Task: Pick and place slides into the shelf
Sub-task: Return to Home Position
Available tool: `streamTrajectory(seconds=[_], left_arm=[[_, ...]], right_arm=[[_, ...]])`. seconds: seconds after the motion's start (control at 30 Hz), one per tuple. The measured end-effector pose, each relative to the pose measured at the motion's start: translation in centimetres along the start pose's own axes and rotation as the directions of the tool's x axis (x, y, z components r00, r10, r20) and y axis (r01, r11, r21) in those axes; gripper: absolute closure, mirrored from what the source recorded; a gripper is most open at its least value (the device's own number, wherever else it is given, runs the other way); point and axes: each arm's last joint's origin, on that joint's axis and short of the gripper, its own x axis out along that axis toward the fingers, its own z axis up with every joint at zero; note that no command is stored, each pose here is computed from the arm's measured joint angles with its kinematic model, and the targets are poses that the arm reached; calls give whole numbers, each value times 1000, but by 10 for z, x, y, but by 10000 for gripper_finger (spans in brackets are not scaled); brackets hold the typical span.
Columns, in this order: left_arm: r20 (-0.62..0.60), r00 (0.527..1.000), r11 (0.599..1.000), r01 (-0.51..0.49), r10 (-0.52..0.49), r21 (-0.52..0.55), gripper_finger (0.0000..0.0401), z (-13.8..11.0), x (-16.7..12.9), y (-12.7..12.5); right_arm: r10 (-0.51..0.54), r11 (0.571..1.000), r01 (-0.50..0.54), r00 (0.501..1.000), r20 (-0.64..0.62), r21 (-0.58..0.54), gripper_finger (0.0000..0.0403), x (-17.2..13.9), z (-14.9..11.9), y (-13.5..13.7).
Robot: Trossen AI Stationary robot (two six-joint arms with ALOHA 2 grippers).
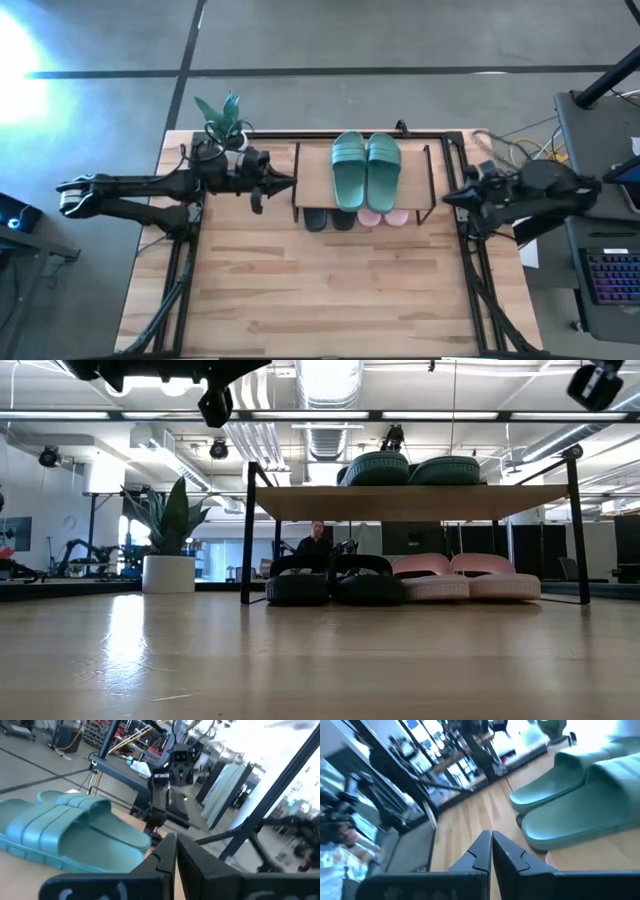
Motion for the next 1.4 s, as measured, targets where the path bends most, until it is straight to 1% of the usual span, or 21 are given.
streamTrajectory(seconds=[0.07, 0.13, 0.17, 0.2, 0.23, 0.27, 0.3, 0.37, 0.43, 0.5, 0.53, 0.57, 0.63, 0.77, 0.83, 0.93, 1.0, 1.1, 1.17, 1.3, 1.4], left_arm=[[-15, 1000, 998, -7, 8, 58, 401, -2, 1, 1], [-21, 1000, 988, -8, 12, 154, 401, -5, 0, 2], [-21, 1000, 980, -8, 13, 198, 401, -6, 0, 3], [-23, 1000, 976, -10, 16, 218, 401, -7, -1, 4], [-21, 1000, 976, -10, 15, 218, 401, -9, -2, 4], [-19, 1000, 978, -11, 15, 206, 401, -11, -4, 5], [-9, 1000, 980, -10, 12, 198, 401, -12, -5, 5], [10, 1000, 981, -4, 2, 194, 401, -14, -7, 6], [28, 1000, 981, 1, -7, 195, 401, -18, -11, 7], [76, 996, 979, 23, -39, 200, 401, -20, -12, 7], [91, 995, 979, 31, -50, 201, 401, -22, -15, 7], [94, 994, 980, 35, -54, 197, 401, -26, -18, 9], [142, 987, 978, 52, -82, 203, 401, -27, -22, 9], [164, 982, 982, 62, -91, 177, 401, -39, -35, 13], [166, 982, 984, 62, -91, 168, 401, -43, -41, 14], [192, 976, 983, 64, -97, 172, 401, -46, -50, 14], [218, 970, 981, 71, -111, 182, 401, -44, -55, 12], [252, 960, 978, 74, -122, 193, 401, -40, -63, 9], [275, 952, 977, 79, -133, 200, 401, -37, -67, 7], [310, 939, 970, 79, -151, 232, 401, -32, -74, 4], [333, 932, 971, 67, -144, 231, 401, -30, -77, 2]], right_arm=[[15, 1000, -15, 1000, 23, 7, 394, -14, -7, -7], [-15, 999, 14, 1000, 25, 38, 394, -31, -17, -18], [-42, 992, 37, 998, 42, 120, 394, -39, -22, -24], [-48, 980, 34, 997, 67, 197, 394, -44, -26, -28], [-40, 979, 24, 996, 78, 201, 394, -44, -29, -30], [-31, 988, 18, 996, 83, 152, 394, -41, -30, -30], [-17, 998, 12, 997, 76, 69, 394, -39, -29, -28], [21, 998, -17, 996, 83, -53, 394, -33, -25, -24], [40, 990, -26, 994, 101, -137, 394, -25, -24, -21], [47, 980, -34, 997, 62, -197, 394, -13, -31, -23], [60, 975, -42, 995, 78, -220, 394, -11, -32, -23], [72, 972, -49, 993, 93, -232, 394, -9, -34, -24], [73, 971, -49, 993, 92, -233, 394, -3, -41, -27], [106, 961, -81, 991, 81, -263, 394, 10, -52, -31], [146, 952, -121, 987, 67, -282, 394, 15, -54, -30], [234, 920, -179, 965, 122, -349, 394, 22, -55, -27], [264, 895, -166, 945, 191, -414, 394, 28, -55, -26], [209, 890, -88, 951, 229, -448, 394, 40, -64, -32], [211, 888, -84, 948, 239, -452, 394, 47, -69, -35], [253, 882, -113, 932, 259, -458, 394, 57, -79, -38], [278, 870, -106, 913, 300, -481, 394, 63, -84, -40]])
